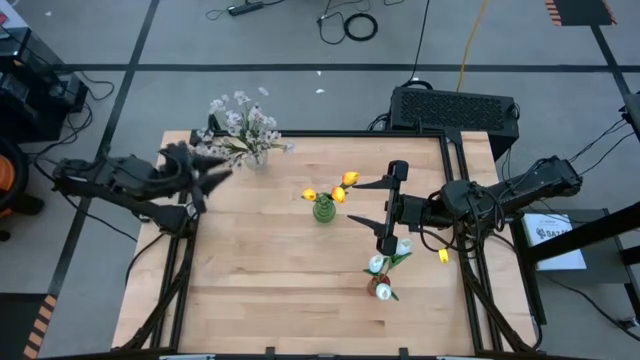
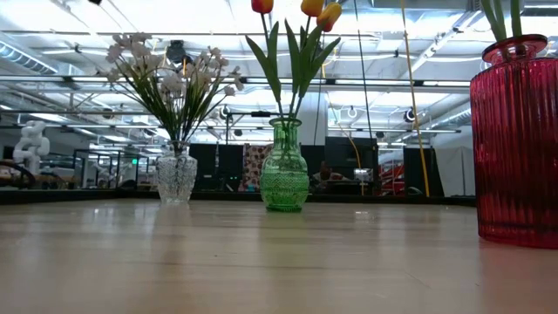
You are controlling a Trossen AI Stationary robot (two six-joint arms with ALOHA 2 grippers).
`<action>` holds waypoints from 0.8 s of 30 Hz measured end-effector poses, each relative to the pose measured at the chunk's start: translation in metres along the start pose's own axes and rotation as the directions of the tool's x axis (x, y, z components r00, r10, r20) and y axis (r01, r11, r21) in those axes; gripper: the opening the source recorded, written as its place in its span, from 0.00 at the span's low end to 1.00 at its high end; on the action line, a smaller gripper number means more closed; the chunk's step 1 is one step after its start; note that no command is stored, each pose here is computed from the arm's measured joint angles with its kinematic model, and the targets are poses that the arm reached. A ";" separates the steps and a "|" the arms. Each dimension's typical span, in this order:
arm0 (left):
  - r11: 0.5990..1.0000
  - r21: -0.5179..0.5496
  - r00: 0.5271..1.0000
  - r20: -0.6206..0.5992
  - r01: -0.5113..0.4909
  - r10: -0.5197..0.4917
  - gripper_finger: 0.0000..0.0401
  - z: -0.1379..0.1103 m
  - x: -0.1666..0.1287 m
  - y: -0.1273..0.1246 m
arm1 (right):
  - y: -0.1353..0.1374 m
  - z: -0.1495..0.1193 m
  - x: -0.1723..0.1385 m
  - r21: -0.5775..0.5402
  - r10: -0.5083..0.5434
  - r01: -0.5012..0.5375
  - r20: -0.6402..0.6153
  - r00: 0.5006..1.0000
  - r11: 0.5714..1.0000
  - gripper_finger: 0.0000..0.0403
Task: Sort flowers into vase by color
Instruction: Put the white flowers into the transparent vase
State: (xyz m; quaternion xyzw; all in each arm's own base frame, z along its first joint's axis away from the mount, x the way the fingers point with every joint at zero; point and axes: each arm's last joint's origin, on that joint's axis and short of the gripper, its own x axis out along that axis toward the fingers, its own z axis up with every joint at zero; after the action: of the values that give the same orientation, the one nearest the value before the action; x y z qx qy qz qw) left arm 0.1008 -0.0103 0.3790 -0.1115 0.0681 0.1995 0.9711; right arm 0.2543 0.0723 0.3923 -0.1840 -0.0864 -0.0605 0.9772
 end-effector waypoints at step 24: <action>0.756 0.233 0.723 -0.223 -0.612 0.654 0.30 -0.030 0.021 0.008 | 0.001 -0.001 0.000 -0.010 0.006 -0.007 -0.013 1.000 1.000 0.68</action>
State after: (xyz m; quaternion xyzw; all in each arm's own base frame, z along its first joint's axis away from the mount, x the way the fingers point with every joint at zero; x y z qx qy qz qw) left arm 0.1141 -0.0030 0.3449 -0.0398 0.2579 0.4953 0.8286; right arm 0.2546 0.0725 0.3908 -0.1886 -0.0791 -0.0590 0.9771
